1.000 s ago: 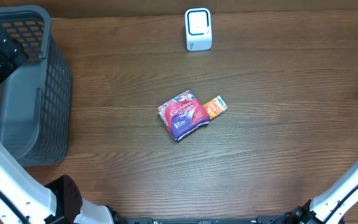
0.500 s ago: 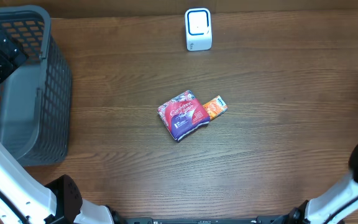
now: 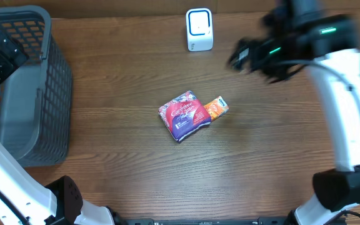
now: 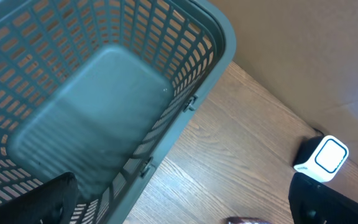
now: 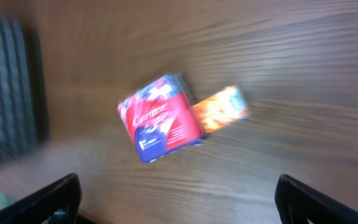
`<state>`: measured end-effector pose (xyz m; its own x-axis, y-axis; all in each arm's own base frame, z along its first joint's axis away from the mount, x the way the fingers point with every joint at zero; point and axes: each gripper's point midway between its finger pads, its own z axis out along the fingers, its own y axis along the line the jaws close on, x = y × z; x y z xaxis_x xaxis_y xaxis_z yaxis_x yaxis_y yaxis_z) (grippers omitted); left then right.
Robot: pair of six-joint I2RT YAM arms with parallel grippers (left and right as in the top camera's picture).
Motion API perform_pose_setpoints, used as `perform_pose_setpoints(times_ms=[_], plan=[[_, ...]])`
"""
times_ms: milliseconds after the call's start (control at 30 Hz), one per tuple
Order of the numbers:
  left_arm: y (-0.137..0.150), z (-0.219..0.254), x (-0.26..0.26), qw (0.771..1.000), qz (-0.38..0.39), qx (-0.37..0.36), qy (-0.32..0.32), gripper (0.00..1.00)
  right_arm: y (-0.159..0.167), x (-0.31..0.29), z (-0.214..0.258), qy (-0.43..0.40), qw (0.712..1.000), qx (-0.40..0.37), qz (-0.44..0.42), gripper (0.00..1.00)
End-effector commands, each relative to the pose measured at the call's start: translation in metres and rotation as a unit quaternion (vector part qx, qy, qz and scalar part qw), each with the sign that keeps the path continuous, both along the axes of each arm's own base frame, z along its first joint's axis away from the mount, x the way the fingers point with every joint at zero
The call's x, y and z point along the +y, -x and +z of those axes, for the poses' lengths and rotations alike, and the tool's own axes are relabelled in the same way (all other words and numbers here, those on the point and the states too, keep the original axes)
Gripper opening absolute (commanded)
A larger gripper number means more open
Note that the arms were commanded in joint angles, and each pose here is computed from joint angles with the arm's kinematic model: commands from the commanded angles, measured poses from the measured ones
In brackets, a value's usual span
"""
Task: Scan the item barcode
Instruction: 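Move the right gripper back over the Carefree pack, then lower the right gripper and grasp the pink Carefree pack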
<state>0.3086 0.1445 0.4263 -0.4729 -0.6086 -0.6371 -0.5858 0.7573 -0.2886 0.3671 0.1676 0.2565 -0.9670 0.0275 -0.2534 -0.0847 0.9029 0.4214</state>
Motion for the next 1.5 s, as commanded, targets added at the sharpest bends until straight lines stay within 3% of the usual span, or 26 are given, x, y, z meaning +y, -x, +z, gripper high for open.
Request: perform_pose_setpoints(times_ms=[0, 167, 200, 300, 533, 767, 1033, 1167, 1233, 1467], plan=[[0.001, 0.000, 0.002, 1.000, 0.009, 0.000, 0.003, 1.00, 0.029, 0.053, -0.051, 0.031, 0.993, 0.012, 0.111, 1.00], [0.001, 0.000, 0.002, 1.000, 0.009, 0.000, 0.003, 1.00, 0.053, 0.096, -0.124, 0.065, 0.982, -0.003, 0.175, 0.98], [0.001, 0.000, 0.002, 1.000, 0.009, 0.000, 0.003, 1.00, 0.057, 0.099, -0.135, 0.065, 0.981, -0.004, 0.181, 0.92], [0.001, 0.000, 0.003, 1.000, 0.009, 0.000, 0.003, 1.00, 0.058, 0.101, -0.152, 0.063, 0.981, -0.008, 0.183, 0.78], [0.001, 0.000, 0.003, 1.000, 0.009, 0.000, 0.003, 1.00, 0.041, 0.107, -0.174, 0.052, 0.980, -0.059, 0.184, 0.74], [0.001, 0.000, 0.003, 1.000, 0.009, 0.000, 0.003, 1.00, 0.013, 0.104, -0.172, 0.040, 0.983, -0.090, 0.154, 0.78], [0.001, 0.000, 0.003, 1.000, 0.009, 0.000, 0.003, 1.00, -0.033, 0.049, -0.158, 0.005, 0.995, -0.082, 0.053, 0.80], [0.001, 0.000, 0.003, 1.000, 0.009, 0.000, 0.003, 1.00, -0.046, 0.022, -0.158, -0.012, 0.998, -0.060, -0.017, 0.98], [0.001, 0.000, 0.003, 1.000, 0.009, 0.000, 0.003, 1.00, -0.048, 0.017, -0.157, -0.025, 0.998, -0.048, -0.038, 1.00], [0.001, 0.000, 0.003, 1.000, 0.009, 0.000, 0.003, 1.00, -0.048, 0.032, -0.156, -0.044, 0.997, -0.064, -0.005, 1.00]])
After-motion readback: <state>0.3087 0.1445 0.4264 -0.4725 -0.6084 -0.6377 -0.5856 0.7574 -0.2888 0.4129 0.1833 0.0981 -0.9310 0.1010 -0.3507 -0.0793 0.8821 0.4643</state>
